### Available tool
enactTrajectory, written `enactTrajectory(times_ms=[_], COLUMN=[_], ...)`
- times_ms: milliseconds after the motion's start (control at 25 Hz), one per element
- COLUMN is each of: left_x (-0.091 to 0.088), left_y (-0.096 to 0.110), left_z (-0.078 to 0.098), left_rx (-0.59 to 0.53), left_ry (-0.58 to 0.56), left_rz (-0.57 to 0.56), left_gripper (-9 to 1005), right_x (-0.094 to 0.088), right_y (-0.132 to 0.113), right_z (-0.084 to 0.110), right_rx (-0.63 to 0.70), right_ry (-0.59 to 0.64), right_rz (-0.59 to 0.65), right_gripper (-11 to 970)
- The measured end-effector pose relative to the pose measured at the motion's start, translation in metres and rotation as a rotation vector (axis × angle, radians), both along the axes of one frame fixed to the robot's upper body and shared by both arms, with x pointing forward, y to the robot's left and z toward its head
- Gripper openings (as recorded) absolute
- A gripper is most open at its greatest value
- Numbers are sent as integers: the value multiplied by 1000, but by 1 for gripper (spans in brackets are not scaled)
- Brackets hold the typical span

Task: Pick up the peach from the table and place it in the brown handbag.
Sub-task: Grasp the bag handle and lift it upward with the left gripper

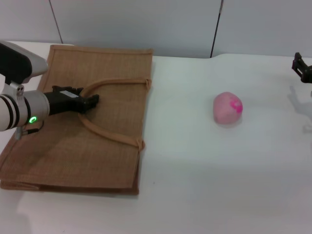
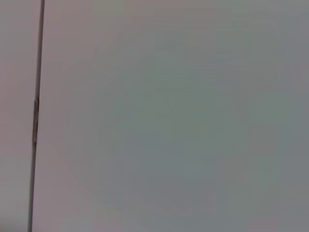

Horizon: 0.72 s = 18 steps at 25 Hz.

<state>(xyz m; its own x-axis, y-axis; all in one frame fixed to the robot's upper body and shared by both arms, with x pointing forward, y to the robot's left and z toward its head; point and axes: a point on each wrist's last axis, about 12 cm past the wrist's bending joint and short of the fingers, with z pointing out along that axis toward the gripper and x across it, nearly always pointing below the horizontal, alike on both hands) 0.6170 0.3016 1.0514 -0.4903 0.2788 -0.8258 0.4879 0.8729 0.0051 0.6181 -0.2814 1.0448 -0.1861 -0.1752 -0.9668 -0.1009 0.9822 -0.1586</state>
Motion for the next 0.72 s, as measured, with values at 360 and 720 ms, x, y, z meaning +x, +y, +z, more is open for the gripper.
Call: enactTrajectory(times_ms=[360, 720], left_x=[0, 0], left_y=[-2, -4], left_z=[-4, -4], left_rx=[16, 13], left_ry=[12, 12], left_rz=[10, 2], left_gripper=[490, 411], right_x=[0, 0], right_y=[0, 0], right_z=[0, 0], right_rx=[1, 0], right_ry=[-1, 1], right_rz=[1, -1], right_gripper=[789, 788])
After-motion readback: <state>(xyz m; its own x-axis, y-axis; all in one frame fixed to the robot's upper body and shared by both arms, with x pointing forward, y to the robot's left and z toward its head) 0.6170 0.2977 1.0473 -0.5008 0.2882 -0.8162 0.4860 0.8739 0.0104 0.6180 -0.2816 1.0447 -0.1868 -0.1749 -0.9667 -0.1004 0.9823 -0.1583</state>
